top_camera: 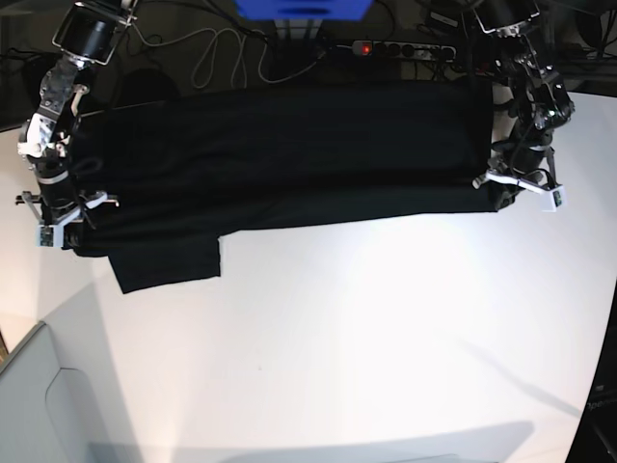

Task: Fold the T-shirt properly
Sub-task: 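Lift the hem and fold it toward the collar with both grippers, then regrasp the folded edge with the right gripper and pull it up, then hold the folded strip's ends with both grippers near the collar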

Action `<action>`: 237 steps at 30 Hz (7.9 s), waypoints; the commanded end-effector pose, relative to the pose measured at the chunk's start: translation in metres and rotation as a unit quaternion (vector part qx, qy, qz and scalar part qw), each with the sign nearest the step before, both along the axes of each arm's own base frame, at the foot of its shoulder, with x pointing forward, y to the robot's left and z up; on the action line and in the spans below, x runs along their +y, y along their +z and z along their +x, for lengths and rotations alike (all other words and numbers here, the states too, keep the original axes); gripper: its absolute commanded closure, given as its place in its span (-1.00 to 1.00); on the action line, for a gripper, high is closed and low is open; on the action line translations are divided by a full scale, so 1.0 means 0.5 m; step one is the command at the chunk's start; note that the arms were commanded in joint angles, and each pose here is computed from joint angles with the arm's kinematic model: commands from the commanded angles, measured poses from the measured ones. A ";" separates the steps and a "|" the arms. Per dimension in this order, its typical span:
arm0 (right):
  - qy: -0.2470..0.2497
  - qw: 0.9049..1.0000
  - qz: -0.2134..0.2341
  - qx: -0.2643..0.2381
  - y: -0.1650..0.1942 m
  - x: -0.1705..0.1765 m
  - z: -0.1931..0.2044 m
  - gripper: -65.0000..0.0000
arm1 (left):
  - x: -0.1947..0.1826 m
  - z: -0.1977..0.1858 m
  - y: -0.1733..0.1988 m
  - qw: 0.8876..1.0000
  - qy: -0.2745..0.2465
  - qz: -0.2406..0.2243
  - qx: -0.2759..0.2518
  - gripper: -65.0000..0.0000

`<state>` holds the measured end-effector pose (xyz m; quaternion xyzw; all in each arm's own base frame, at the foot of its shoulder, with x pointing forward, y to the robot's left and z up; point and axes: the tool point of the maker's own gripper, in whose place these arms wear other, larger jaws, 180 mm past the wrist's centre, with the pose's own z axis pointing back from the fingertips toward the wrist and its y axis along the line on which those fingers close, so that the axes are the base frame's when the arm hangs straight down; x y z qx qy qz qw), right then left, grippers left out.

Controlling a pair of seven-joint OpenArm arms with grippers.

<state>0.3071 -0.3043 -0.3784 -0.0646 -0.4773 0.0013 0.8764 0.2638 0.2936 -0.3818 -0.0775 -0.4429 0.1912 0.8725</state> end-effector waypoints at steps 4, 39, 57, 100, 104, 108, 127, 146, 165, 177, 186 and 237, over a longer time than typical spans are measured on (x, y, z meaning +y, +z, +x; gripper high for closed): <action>0.009 1.000 -0.010 -0.013 0.027 -0.008 0.015 0.76 | -0.001 -0.005 0.001 1.000 0.000 -0.004 0.008 0.96; 0.017 0.998 -0.032 -0.046 0.103 0.001 0.047 -0.35 | -0.031 -0.026 0.008 0.999 -0.018 -0.004 0.027 0.61; 0.039 0.999 -0.030 -0.019 0.122 0.020 0.129 -0.36 | -0.046 -0.046 0.006 0.999 -0.018 -0.007 0.030 1.00; 0.127 0.986 -0.104 -0.011 0.193 0.126 0.086 1.00 | -0.046 -0.043 0.031 0.999 -0.028 0.007 0.017 1.00; 0.126 0.985 -0.115 -0.033 0.227 0.150 0.025 1.00 | -0.046 -0.042 0.034 0.999 -0.029 0.008 0.015 1.00; 0.111 0.987 -0.115 -0.035 0.234 0.152 -0.027 1.00 | -0.047 -0.038 0.050 0.999 -0.032 0.015 0.005 1.00; 0.119 0.982 -0.135 0.057 0.163 0.110 -0.168 1.00 | -0.013 -0.065 0.128 0.998 -0.013 0.059 -0.027 1.00; 0.122 0.981 -0.099 0.110 0.095 0.128 -0.249 1.00 | -0.002 -0.106 0.065 0.999 -0.002 0.042 0.018 1.00; 0.101 0.981 -0.109 0.124 0.092 0.094 -0.263 0.97 | -0.022 -0.131 0.041 0.999 0.004 0.022 0.034 1.00; 0.106 0.979 -0.118 0.130 0.092 0.087 -0.268 0.05 | -0.035 -0.166 0.010 0.996 -0.009 0.007 0.092 0.40; 0.106 0.979 -0.116 0.129 0.091 0.090 -0.266 0.00 | -0.001 -0.173 0.028 0.996 0.013 0.020 0.084 0.22; 0.116 0.979 -0.069 0.154 0.018 0.111 -0.258 -0.01 | -0.004 -0.251 -0.023 0.990 0.044 -0.076 0.110 -0.15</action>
